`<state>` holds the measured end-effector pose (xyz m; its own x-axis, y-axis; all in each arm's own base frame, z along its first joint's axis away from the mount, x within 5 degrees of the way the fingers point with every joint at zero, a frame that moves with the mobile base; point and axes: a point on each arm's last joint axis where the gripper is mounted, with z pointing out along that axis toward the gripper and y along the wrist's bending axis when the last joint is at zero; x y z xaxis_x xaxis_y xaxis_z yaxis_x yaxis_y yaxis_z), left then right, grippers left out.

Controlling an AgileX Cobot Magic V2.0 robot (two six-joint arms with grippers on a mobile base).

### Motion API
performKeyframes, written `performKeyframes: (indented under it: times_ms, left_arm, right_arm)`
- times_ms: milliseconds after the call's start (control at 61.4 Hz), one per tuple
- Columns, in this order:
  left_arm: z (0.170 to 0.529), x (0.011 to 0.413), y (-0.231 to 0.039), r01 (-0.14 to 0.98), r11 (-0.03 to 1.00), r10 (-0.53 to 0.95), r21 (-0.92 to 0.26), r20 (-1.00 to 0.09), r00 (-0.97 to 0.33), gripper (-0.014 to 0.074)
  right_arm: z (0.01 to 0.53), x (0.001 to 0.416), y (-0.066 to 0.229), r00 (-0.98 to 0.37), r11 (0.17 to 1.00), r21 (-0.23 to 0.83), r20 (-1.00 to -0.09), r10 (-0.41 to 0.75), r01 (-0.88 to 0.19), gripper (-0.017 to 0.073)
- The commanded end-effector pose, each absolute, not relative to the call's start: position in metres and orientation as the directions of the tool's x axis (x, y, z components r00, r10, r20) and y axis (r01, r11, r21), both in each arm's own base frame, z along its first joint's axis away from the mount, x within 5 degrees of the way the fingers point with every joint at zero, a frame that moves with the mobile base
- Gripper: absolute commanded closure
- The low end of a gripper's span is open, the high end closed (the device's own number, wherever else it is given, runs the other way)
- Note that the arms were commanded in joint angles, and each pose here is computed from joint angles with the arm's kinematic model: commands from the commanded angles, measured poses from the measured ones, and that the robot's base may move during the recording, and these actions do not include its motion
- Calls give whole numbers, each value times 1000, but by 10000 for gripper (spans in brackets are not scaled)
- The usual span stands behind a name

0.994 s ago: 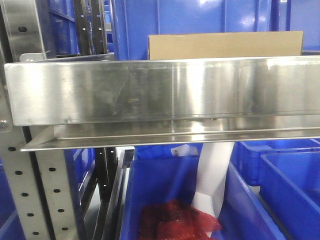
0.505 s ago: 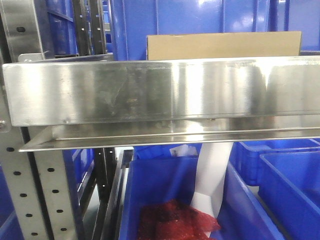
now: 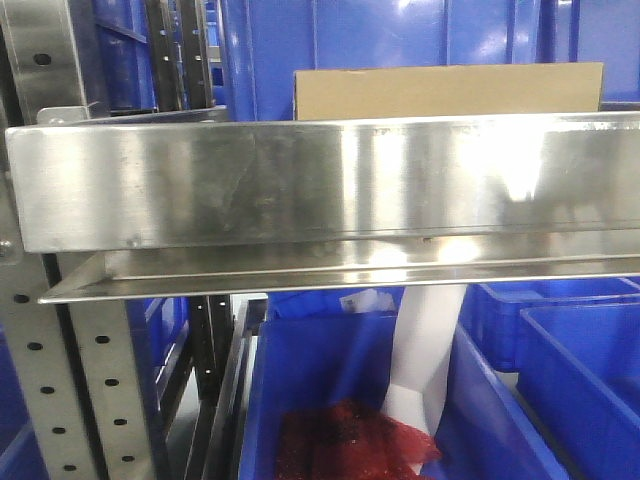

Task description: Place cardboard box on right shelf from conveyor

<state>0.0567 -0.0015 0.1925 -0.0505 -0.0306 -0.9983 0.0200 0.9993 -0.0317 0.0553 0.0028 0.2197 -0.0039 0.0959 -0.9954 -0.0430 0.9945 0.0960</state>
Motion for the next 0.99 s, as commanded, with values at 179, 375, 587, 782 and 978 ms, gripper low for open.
performKeyframes:
  times_ms: [179,375,587,782,978]
  left_arm:
    - [198,56,-1,15,999,-38,-37,-998,41,710]
    - [198,56,-1,15,999,-38,-37,-998,41,710]
    - [198,56,-1,15,999,-38,-37,-998,41,710]
    - [198,56,-1,15,999,-38,-37,-998,41,710]
    - [198,56,-1,15,999,-38,-37,-998,41,710]
  right_arm:
    - [208,55,1,108,996,83,-990,86,-31,500]
    - [207,55,1,101,996,83,-991,86,-31,500]
    - [207,55,1,101,996,83,-991,86,-31,500]
    - [207,55,1,101,996,83,-991,86,-31,500]
    - [207,55,1,101,996,83,-991,86,-31,500]
